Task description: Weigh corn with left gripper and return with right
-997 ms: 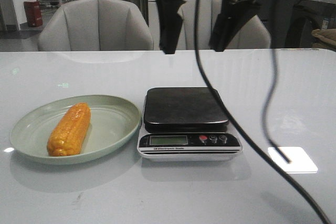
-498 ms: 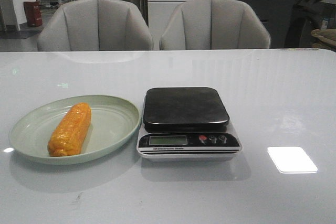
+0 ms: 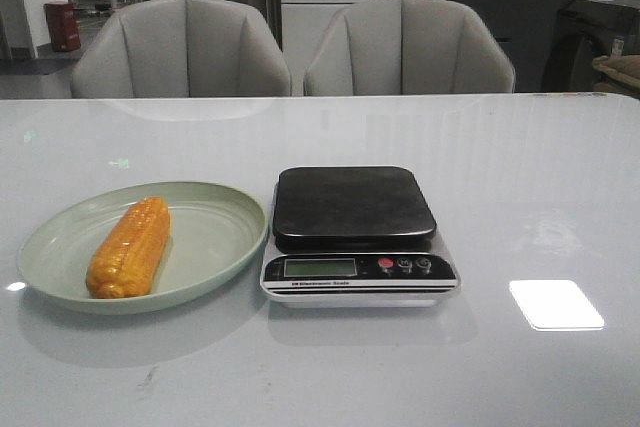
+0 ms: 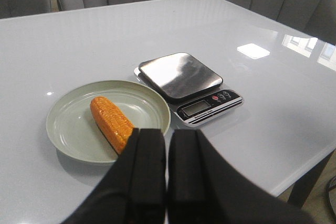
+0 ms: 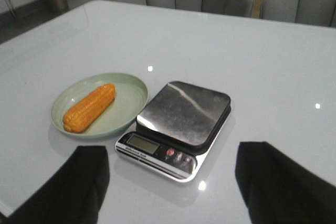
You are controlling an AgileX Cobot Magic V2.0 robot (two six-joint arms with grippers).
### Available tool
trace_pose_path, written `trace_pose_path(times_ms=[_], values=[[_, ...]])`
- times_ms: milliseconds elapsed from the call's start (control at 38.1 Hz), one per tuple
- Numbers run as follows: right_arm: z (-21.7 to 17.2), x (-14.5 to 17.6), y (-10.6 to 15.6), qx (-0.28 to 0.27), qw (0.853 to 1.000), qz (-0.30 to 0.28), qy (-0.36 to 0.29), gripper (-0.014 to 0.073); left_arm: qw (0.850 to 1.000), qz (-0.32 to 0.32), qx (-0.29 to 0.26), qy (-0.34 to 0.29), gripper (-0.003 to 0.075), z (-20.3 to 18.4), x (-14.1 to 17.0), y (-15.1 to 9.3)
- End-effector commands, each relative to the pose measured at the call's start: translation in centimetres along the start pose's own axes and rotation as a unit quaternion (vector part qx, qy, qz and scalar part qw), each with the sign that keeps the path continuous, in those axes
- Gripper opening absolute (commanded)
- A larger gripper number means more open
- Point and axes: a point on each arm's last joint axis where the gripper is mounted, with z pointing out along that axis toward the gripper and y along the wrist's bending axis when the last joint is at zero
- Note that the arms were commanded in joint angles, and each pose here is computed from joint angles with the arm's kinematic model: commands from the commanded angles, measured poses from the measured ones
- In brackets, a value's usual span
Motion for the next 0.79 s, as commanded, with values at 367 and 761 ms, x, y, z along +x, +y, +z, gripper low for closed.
trace_pose_path(times_ms=[367, 761], values=[[-0.3, 2.3, -0.3, -0.019, 0.99, -0.015, -0.141, 0.0245, 0.999, 0.0, 0.005, -0.046, 0.0125, -0.2, -1.4, -0.2], [-0.3, 2.4, -0.3, -0.019, 0.99, -0.015, -0.14, 0.0165, 0.999, 0.0, 0.005, -0.046, 0.0125, -0.2, -1.4, -0.2]])
